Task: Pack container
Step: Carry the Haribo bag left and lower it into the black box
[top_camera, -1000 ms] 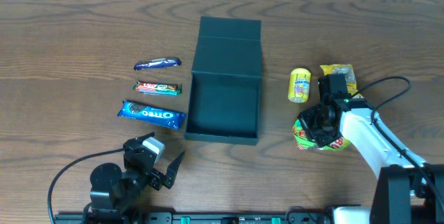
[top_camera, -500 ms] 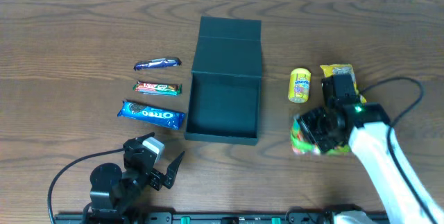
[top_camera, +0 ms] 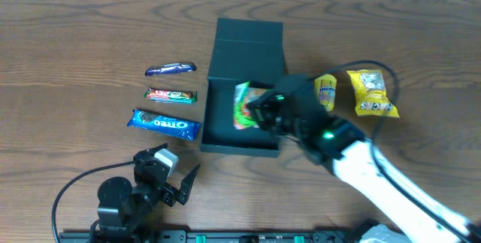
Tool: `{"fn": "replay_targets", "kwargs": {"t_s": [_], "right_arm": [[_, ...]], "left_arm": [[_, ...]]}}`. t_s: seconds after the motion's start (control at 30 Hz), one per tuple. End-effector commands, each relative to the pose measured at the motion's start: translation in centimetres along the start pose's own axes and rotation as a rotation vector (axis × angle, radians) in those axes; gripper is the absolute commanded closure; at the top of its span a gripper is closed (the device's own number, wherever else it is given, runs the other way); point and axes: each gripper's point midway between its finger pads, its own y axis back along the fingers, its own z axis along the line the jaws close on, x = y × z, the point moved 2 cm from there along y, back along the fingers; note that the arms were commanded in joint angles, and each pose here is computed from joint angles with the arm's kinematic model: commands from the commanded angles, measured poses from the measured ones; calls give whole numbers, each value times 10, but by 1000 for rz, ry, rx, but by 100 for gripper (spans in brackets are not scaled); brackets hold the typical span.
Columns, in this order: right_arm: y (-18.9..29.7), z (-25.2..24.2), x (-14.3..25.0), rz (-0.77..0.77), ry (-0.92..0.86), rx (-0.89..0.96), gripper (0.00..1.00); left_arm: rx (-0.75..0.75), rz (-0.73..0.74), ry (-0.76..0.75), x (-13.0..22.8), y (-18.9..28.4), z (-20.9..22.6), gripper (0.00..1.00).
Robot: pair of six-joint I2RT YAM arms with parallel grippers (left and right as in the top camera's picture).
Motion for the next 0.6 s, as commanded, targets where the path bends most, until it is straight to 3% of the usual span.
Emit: {"fn": "replay_targets", "kwargs": {"t_s": [0.0,0.2,0.57], "right_arm": [[-24,-3,13,17,-82,22,98],[-54,-21,14,-25,-79,102,98],[-48,-45,-12,-80,-66,212,98]], "left_arm": [[12,7,12,6,-2,-1,5],[12,7,12,6,-2,-1,5],[12,7,12,6,-2,-1,5]]}}
